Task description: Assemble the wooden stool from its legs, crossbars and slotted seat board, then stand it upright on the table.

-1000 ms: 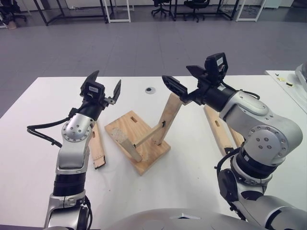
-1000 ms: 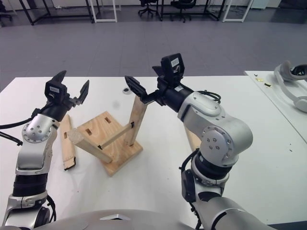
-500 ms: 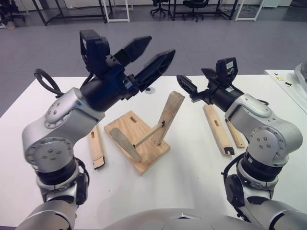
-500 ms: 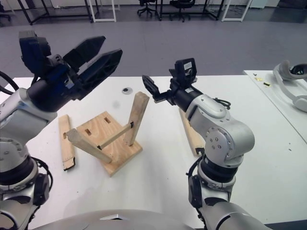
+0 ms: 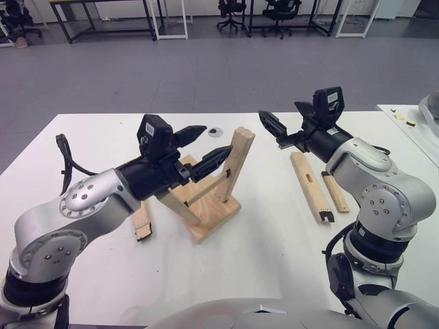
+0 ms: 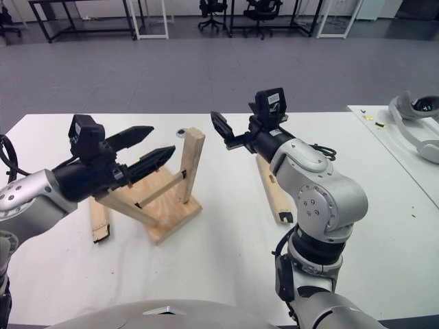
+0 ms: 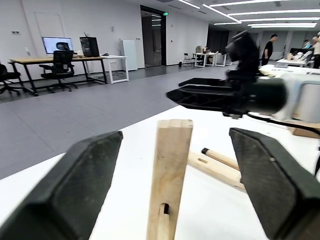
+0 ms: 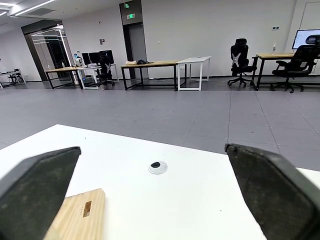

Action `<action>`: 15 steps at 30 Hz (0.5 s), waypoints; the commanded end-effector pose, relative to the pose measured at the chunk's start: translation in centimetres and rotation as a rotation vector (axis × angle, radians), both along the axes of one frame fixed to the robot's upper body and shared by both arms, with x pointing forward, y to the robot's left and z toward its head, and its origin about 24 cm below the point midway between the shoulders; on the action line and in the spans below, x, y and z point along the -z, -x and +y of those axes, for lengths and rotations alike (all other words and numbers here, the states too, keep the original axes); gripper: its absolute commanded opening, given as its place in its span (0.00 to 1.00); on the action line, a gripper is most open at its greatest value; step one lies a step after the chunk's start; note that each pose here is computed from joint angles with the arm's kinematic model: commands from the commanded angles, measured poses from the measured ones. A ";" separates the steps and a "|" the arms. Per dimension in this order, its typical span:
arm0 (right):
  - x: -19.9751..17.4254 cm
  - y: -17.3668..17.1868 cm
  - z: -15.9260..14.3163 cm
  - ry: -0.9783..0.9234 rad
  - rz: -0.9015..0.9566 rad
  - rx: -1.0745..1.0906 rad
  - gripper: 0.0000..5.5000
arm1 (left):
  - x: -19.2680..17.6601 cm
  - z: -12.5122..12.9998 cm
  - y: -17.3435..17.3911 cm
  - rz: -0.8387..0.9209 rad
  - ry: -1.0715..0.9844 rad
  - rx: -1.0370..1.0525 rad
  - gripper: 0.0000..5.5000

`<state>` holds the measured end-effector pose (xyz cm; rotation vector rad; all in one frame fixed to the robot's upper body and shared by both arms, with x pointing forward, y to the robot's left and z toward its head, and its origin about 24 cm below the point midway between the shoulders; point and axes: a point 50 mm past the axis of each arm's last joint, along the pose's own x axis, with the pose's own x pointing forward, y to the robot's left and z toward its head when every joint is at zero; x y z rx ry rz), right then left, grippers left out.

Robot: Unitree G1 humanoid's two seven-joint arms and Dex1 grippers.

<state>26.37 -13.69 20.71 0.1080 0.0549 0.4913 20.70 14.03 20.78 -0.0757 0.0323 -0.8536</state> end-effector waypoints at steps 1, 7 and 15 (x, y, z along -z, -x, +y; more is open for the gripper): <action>-0.2 -0.1 0.2 -0.008 -0.018 0.002 0.98 | 0.5 0.4 -1.9 0.057 -0.048 -0.032 0.71; 0.7 -0.3 1.2 -0.029 0.031 -0.036 0.98 | -5.1 -1.9 -2.1 -0.127 0.286 0.082 0.71; -2.0 -0.6 2.2 -0.247 -0.067 -0.142 0.98 | -5.2 4.2 -5.9 -0.222 0.378 -0.308 0.71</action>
